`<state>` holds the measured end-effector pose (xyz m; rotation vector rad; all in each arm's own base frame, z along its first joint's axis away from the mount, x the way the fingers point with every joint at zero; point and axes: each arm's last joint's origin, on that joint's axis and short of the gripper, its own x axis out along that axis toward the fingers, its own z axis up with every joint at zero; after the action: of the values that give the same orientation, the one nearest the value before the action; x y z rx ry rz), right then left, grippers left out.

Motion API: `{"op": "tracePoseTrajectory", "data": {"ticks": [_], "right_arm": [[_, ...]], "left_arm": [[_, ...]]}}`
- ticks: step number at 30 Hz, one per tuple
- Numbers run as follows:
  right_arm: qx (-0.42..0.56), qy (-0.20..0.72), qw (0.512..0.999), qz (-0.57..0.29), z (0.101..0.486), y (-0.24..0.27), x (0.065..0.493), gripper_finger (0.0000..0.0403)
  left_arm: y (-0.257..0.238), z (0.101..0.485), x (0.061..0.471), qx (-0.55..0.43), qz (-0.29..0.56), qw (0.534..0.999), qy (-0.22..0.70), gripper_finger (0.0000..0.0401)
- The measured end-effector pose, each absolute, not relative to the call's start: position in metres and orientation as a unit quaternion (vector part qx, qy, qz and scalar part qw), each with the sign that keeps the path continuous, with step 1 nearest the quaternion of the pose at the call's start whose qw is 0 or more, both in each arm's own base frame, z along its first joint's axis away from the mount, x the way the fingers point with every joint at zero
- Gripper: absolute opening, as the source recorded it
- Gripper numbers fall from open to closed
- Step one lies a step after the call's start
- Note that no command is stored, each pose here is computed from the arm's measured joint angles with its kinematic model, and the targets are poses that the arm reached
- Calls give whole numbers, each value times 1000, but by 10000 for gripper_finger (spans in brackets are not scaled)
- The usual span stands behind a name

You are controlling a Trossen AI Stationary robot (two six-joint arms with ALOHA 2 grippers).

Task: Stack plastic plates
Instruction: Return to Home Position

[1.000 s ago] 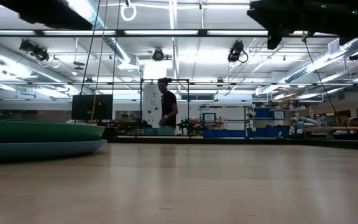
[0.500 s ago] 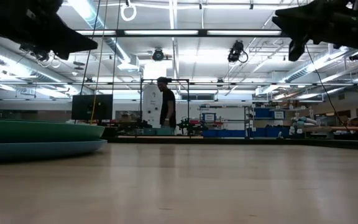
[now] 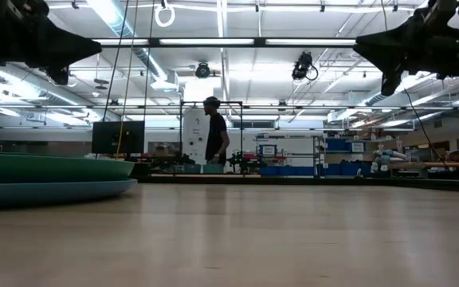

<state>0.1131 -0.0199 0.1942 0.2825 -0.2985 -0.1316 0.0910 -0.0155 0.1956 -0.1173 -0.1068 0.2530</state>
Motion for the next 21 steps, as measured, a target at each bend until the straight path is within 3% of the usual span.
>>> {"op": "tracePoseTrajectory", "data": {"ticks": [15, 21], "right_arm": [[138, -150, 977, -65, 195, -20, 113, 80], [138, -150, 977, -65, 195, -20, 113, 80]], "left_arm": [[-27, 185, 86, -57, 60, 996, -37, 7], [-31, 181, 85, -135, 38, 990, -20, 30]]}}
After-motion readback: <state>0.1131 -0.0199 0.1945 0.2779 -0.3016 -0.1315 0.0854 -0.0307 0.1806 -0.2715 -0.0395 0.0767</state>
